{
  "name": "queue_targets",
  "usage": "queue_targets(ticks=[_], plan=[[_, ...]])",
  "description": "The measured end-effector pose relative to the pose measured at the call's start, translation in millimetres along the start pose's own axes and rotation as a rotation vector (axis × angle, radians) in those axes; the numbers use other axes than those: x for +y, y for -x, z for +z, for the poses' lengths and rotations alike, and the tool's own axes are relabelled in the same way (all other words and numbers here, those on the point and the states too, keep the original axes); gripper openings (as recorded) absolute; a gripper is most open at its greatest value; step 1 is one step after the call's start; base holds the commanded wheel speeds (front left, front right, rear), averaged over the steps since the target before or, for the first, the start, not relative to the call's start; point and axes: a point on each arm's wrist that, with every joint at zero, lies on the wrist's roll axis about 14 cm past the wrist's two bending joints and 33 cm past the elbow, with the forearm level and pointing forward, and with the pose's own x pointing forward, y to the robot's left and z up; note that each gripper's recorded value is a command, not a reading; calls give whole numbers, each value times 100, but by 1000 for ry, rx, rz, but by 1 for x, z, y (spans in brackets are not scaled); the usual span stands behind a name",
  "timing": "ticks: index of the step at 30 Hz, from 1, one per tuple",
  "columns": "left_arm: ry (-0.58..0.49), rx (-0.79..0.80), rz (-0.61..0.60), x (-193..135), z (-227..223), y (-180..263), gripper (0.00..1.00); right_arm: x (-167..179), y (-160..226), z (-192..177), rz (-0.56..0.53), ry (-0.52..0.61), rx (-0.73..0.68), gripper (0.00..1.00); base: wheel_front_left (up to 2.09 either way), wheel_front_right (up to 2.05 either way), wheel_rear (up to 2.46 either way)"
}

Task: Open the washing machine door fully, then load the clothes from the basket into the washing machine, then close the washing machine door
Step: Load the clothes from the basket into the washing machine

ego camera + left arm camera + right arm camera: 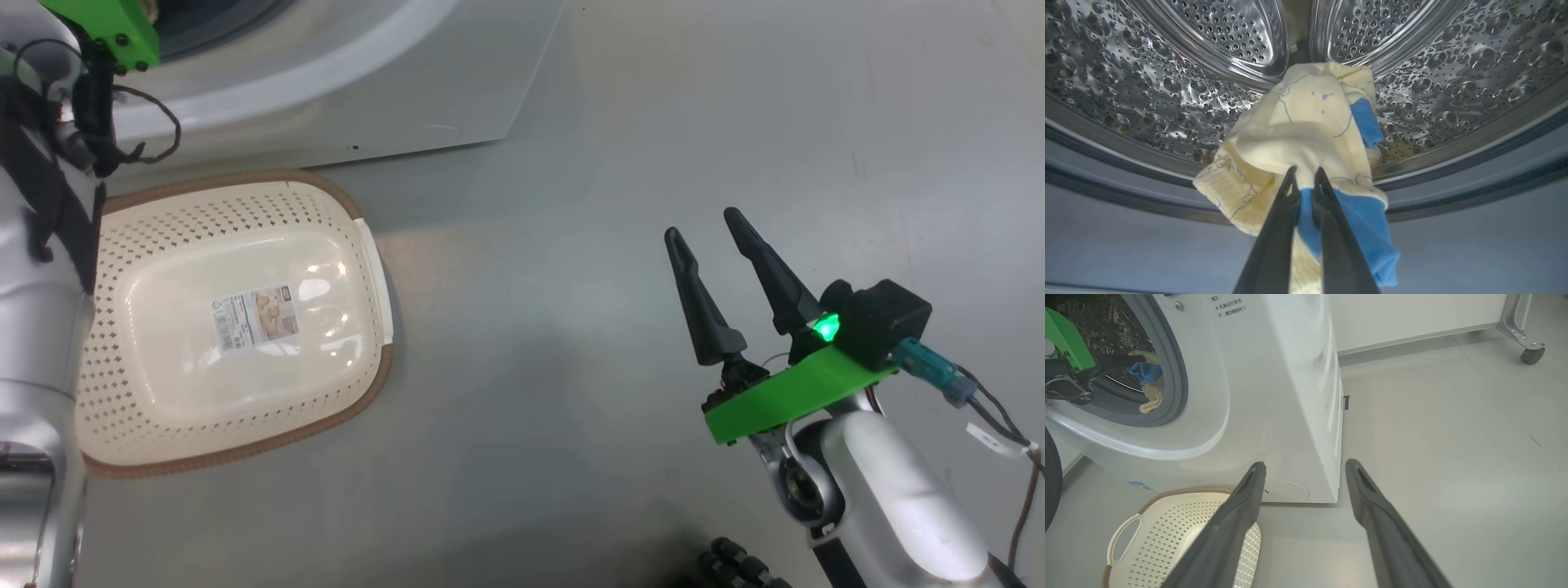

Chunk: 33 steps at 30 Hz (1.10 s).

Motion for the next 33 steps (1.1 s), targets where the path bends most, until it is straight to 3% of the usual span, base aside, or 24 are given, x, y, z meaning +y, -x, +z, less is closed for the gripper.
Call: queue_targets(ticks=[14,33], plan=[[-36,-78,13,9,17,-12,0,-5,1,-7,-14,0,19,100,0,0,0],[-100,-142,-28,13,30,-53,0,-15,-5,-43,-40,-23,106,100,0,0,0]])
